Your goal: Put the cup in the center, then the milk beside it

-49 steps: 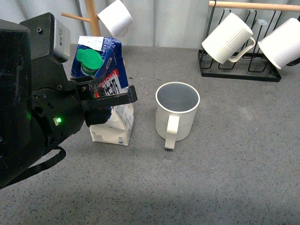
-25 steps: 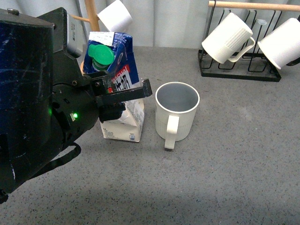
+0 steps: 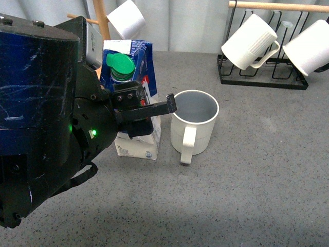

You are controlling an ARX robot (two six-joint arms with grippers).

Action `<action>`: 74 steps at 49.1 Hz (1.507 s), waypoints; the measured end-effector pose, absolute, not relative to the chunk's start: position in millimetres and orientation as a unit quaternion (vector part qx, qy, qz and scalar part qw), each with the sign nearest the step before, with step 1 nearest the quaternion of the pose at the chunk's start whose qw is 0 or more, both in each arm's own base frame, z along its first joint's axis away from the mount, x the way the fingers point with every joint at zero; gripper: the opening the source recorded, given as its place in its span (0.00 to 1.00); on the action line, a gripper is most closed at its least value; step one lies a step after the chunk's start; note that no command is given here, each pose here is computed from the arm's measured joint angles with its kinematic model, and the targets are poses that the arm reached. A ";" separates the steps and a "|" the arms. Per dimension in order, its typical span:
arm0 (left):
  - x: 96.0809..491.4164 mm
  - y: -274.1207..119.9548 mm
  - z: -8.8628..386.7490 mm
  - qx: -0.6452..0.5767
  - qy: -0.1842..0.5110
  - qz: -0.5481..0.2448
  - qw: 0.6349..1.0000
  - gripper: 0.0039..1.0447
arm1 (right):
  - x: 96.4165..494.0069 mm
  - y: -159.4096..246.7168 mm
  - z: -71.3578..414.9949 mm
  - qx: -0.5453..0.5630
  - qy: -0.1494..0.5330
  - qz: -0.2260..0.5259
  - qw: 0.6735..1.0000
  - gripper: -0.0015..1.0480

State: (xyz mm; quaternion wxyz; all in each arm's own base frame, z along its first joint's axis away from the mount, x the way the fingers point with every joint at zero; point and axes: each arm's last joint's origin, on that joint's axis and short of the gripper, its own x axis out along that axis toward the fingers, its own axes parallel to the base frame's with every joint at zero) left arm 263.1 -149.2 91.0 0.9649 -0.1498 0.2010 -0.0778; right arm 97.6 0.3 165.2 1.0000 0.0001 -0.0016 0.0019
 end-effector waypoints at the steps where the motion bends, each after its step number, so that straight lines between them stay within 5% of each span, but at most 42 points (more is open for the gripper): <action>1: 263.1 -149.2 91.3 -0.150 0.200 -0.078 0.965 0.38 | 97.6 0.3 165.2 0.000 -0.002 0.002 1.000 0.91; 18: 262.8 -148.7 120.1 -0.171 0.158 -0.087 0.969 0.96 | 97.6 0.3 165.2 0.000 -0.002 0.002 1.000 0.91; 41: 271.9 -87.6 137.6 -0.262 0.120 -0.023 0.957 0.94 | 97.6 0.3 165.2 0.000 -0.002 0.002 1.000 0.91; 62: 264.2 -44.7 122.5 -0.215 0.136 0.040 0.966 0.94 | 97.6 0.3 165.2 0.000 -0.002 0.002 1.000 0.91; 65: 262.1 -43.0 121.3 -0.192 0.119 0.027 0.974 0.87 | 97.6 0.3 165.2 0.000 -0.002 0.002 1.000 0.91; 74: 222.9 -25.2 136.2 -0.048 0.012 -0.001 0.999 0.46 | 97.6 0.3 165.3 0.000 -0.002 0.002 1.000 0.91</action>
